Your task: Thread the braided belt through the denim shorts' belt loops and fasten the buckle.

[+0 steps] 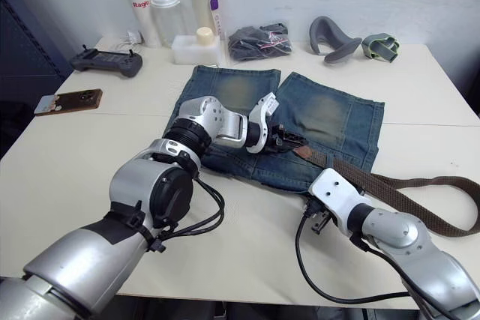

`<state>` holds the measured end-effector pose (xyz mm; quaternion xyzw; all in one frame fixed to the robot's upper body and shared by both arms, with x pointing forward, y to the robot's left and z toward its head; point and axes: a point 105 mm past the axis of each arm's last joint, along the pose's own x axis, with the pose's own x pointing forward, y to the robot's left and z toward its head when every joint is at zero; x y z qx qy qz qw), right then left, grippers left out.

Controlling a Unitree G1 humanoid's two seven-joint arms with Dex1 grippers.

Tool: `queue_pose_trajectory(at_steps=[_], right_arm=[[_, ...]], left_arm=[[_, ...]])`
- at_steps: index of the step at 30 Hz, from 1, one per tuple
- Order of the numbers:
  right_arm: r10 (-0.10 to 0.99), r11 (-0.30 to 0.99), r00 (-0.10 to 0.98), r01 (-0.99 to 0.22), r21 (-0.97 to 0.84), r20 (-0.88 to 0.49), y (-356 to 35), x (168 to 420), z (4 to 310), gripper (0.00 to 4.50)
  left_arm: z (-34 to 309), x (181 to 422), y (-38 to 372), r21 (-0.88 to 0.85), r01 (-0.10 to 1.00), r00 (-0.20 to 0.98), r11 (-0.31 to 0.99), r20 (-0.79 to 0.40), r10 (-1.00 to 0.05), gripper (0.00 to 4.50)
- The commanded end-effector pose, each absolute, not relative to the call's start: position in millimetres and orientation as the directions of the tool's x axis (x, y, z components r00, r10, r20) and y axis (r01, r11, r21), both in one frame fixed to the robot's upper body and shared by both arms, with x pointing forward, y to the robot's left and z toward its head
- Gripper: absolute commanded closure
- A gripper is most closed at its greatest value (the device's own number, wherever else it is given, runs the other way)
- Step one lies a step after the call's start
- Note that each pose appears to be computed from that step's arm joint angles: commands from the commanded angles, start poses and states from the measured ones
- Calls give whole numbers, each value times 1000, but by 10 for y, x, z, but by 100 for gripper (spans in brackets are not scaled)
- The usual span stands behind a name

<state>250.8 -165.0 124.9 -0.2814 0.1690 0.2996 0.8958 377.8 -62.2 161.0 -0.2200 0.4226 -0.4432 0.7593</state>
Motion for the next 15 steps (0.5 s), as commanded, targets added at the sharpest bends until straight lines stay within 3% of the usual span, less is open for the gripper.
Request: queue_pose_trajectory(at_steps=[1, 14, 15], right_arm=[[430, 667, 788, -606, -433, -441, -1645, 2520, 1330, 450], [417, 679, 797, -593, -433, -437, -1669, 2500, 1344, 450], [417, 680, 797, -592, -432, -436, -1669, 2501, 1344, 450]], left_arm=[[1708, 3625, -774, -746, 495, 161, 446, -426, -890, 132], [1683, 3539, -866, -781, 464, 122, 418, -411, -904, 132], [1670, 3537, -865, -782, 461, 122, 419, -412, -903, 157]])
